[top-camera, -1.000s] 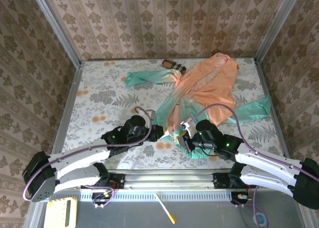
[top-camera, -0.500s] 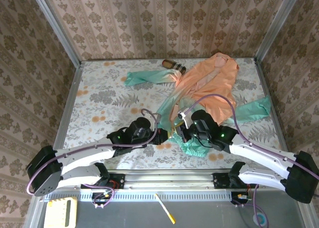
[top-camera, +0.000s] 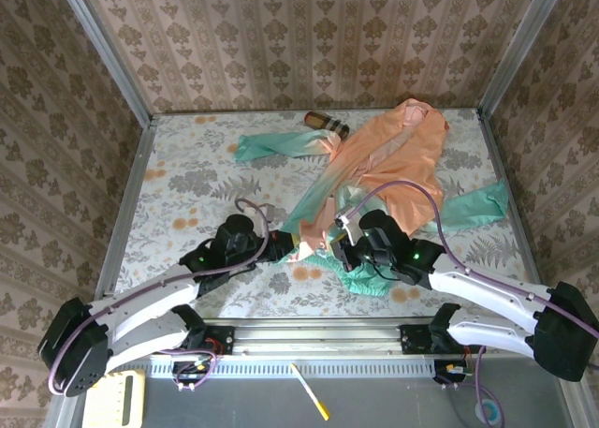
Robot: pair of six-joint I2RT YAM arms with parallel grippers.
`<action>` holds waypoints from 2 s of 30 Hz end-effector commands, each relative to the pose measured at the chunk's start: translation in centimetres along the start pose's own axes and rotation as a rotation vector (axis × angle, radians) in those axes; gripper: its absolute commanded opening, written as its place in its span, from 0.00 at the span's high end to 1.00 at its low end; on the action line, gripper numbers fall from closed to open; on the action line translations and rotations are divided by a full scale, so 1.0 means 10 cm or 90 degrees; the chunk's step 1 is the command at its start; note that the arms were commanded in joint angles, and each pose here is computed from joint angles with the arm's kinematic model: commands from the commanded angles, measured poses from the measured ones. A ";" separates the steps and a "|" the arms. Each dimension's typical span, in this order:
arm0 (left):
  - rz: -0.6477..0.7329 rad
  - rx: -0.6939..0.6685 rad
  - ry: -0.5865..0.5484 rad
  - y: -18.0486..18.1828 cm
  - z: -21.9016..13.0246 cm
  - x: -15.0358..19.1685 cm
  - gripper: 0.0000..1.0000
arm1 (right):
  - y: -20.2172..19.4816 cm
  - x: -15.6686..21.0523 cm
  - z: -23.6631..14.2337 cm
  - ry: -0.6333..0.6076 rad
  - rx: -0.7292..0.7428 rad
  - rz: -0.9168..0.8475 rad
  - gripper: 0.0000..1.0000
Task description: Zip up the jacket
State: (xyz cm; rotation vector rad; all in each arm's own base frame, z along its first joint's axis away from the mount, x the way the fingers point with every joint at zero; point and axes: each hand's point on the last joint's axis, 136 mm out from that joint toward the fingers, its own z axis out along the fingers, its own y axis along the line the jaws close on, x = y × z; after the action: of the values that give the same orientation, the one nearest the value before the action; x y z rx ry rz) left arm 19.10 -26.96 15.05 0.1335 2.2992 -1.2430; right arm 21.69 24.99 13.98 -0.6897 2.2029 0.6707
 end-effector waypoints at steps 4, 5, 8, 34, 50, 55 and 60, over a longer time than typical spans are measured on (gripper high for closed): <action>0.089 0.069 0.016 -0.35 0.02 -0.22 1.00 | 0.06 0.04 -0.08 -0.028 -0.030 0.021 1.00; 0.097 0.073 0.034 -0.38 0.04 -0.20 1.00 | 0.04 0.03 -0.10 -0.044 -0.027 0.025 1.00; 0.100 0.082 0.075 -0.39 0.09 -0.09 1.00 | 0.01 -0.04 -0.13 -0.080 -0.016 0.037 1.00; 0.056 -0.014 0.003 -0.08 0.10 0.07 1.00 | 0.31 -0.09 0.16 -0.032 -0.132 -0.125 1.00; 0.084 -0.051 0.084 -0.11 0.31 0.53 1.00 | -0.02 -0.13 0.32 -0.023 -0.014 -0.088 1.00; 0.089 -0.077 0.091 -0.01 0.24 0.61 1.00 | -0.09 -0.18 0.28 -0.036 0.007 -0.084 1.00; 0.084 -0.081 0.047 0.02 0.11 0.42 1.00 | -0.04 -0.22 0.22 -0.058 -0.013 -0.094 1.00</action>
State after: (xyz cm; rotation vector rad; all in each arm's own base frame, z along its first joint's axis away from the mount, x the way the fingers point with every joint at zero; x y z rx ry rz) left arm 15.14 -29.61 12.10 0.3377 2.3995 -1.0717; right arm 23.77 26.57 12.27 -0.8235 2.1086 0.6317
